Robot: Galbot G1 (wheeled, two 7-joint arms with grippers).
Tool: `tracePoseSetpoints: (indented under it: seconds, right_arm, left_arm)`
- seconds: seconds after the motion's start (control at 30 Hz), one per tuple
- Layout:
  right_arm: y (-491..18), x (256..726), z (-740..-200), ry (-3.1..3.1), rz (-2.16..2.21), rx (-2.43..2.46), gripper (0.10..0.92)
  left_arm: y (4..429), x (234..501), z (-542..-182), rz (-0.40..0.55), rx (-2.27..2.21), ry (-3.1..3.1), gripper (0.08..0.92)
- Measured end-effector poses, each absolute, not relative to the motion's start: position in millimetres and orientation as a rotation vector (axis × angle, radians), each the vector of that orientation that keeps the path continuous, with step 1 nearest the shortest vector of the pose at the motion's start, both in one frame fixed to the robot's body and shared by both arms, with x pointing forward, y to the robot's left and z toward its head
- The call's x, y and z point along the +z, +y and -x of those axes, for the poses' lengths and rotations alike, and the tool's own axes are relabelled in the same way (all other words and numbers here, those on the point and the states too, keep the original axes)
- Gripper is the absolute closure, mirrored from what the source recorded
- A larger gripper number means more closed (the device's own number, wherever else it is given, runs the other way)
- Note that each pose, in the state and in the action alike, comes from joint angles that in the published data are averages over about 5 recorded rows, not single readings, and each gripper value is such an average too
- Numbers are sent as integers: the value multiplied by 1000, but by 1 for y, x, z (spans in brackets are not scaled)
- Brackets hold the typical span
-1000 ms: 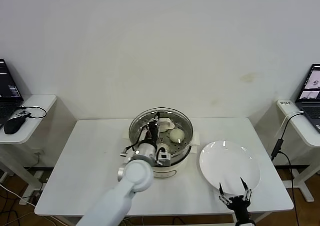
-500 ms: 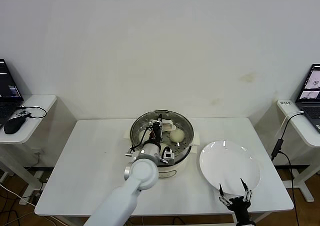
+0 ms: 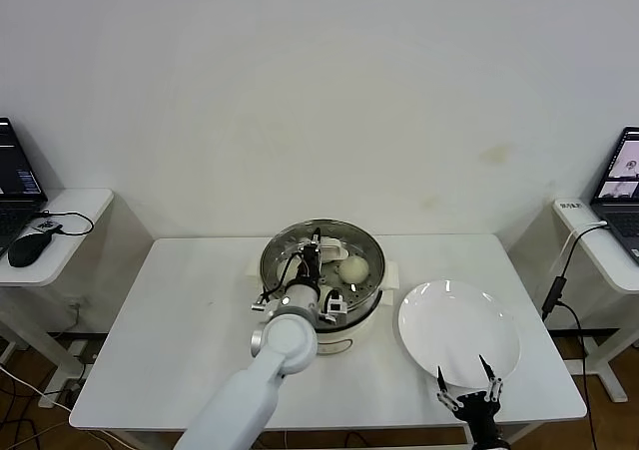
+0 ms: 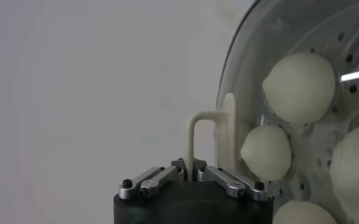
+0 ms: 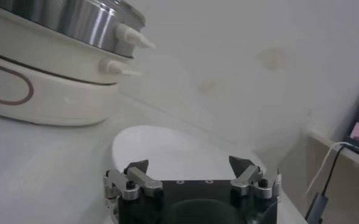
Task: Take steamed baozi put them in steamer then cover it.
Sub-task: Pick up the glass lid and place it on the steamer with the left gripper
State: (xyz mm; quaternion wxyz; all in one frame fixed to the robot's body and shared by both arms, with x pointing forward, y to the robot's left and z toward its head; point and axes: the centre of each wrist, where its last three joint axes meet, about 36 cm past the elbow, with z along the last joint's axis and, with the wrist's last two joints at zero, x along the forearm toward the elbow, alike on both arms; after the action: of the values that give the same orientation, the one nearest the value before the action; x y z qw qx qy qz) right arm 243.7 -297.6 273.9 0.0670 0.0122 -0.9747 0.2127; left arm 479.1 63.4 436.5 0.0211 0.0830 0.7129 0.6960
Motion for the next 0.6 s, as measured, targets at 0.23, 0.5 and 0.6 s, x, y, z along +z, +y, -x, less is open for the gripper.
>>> tracePoseSetpoints:
  seconds: [0.23,0.5,0.6]
  right_arm:
    - [-298,274,-244,-2938,-46,645,200]
    - [-297,274,-243,-2938,-54,645,200]
    - [-296,273,-243,-2938,-57,645,199]
  left_arm:
    - [63,435,-480,-251,2154,2216,852]
    - [68,437,-474,-235,2137,2226,678]
    - [71,441,-468,-229,2120,2229,591]
